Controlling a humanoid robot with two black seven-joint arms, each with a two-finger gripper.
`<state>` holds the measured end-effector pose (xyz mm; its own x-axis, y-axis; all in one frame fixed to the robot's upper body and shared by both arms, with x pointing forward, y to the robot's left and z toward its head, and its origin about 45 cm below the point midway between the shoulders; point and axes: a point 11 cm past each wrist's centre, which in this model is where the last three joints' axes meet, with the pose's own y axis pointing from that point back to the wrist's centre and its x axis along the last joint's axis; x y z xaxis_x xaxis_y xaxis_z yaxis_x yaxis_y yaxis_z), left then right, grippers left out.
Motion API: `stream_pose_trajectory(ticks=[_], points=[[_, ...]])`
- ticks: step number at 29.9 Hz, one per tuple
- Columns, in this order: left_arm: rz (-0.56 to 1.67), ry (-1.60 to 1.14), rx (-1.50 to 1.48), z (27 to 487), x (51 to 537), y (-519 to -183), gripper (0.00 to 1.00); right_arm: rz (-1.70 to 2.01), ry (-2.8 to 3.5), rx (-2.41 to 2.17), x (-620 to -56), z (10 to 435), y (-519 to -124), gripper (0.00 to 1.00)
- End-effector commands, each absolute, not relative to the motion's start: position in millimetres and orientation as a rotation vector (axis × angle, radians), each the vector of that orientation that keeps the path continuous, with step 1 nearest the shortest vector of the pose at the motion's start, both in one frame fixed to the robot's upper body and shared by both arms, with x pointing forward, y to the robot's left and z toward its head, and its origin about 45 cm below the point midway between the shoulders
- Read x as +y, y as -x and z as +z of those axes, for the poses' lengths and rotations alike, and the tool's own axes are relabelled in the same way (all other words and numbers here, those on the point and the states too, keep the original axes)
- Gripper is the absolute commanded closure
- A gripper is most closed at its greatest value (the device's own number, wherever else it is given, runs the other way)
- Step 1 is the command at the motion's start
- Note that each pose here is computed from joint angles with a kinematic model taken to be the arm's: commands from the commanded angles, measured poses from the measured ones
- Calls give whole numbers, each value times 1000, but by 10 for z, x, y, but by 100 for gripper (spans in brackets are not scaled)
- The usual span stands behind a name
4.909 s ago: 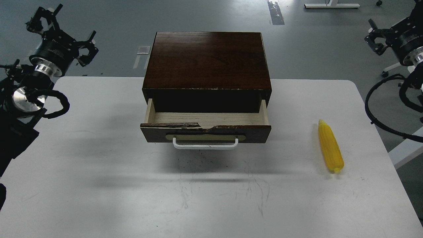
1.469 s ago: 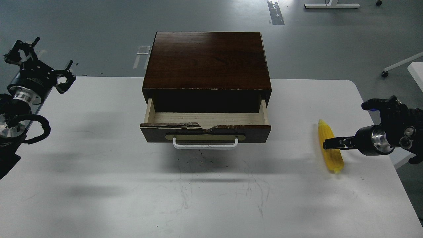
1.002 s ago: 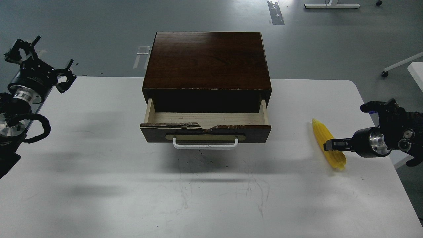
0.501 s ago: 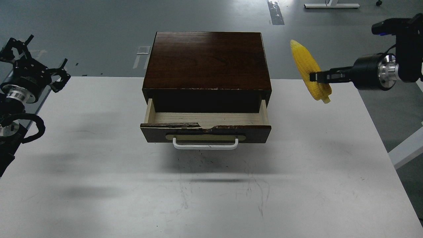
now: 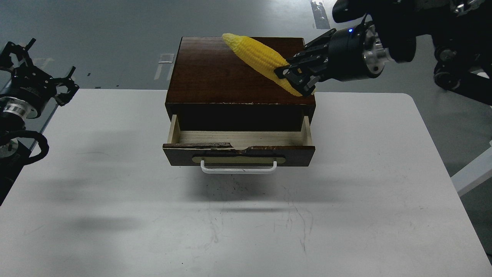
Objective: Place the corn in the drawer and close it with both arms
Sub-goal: 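Lift the corn cob with the right gripper and carry it over the drawer, then lower the corn into the open drawer and open the right gripper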
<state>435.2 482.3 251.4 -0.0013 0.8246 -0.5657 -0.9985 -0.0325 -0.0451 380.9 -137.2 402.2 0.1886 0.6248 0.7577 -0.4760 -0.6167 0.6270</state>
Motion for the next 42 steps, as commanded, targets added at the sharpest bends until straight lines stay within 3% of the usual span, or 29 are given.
stream_pose_trajectory(ticks=[1,7,21,26,27,32,42], points=[[1545,514,420,2544,4874,-4337,2,1623,-1498,229,-1301,3855,-3791,88],[1552,514,409,2586,4924,-4328,2,1692,-1337,412,-1153,3458,-3710,87],[1559,516,401,2615,4968,-4316,2,1665,-1288,526,-1230,3029,-3626,86],[1555,518,401,2621,4950,-4328,2,1668,-1296,523,-1226,3014,-3626,74],[1555,518,401,2621,4950,-4328,2,1667,-1295,519,-1222,3012,-3635,68],[1566,515,399,2616,4989,-4312,2,1673,-1296,523,-1155,3001,-3656,52],[1587,510,378,2674,5099,-4278,2,1692,-1308,529,-1044,3015,-3633,38]])
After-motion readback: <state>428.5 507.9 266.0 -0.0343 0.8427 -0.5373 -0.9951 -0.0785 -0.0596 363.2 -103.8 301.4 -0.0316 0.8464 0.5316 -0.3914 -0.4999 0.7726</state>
